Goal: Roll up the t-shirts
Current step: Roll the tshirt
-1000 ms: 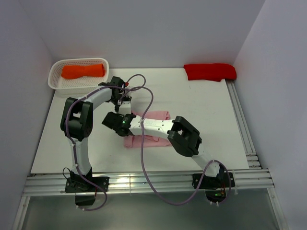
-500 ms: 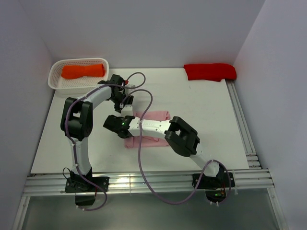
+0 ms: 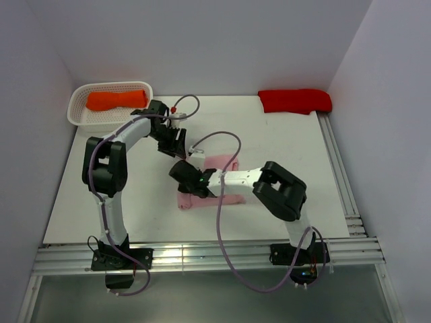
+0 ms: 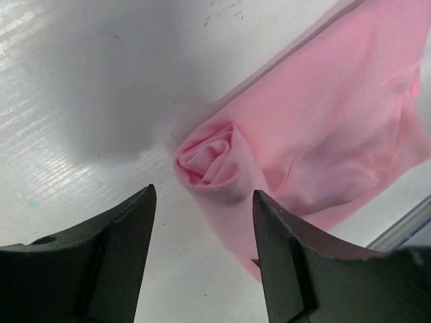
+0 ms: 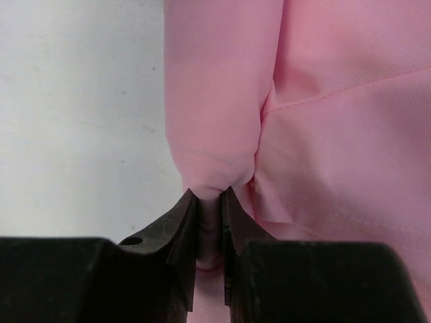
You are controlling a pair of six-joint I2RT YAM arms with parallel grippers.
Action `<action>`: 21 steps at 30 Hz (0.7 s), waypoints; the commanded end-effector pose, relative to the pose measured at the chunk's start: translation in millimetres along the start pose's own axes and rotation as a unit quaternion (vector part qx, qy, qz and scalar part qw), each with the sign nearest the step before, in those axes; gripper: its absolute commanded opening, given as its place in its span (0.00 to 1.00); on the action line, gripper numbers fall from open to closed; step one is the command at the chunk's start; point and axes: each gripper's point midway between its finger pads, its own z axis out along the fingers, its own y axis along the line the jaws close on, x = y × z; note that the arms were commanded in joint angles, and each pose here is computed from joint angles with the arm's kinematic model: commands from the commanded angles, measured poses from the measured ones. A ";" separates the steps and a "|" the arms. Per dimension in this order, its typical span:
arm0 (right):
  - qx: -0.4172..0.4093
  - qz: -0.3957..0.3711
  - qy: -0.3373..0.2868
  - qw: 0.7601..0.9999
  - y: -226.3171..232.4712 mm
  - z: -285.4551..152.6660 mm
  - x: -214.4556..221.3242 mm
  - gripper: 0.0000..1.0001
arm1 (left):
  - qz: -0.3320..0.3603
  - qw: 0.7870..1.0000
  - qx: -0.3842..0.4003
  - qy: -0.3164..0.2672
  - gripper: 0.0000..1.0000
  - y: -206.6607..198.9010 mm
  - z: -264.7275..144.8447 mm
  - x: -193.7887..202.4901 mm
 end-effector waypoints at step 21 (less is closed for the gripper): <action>-0.294 0.270 0.067 0.914 6.5 5.2 5.3 0.08 | -0.035 0.985 0.157 -0.059 0.62 -2.4 11.8 19.3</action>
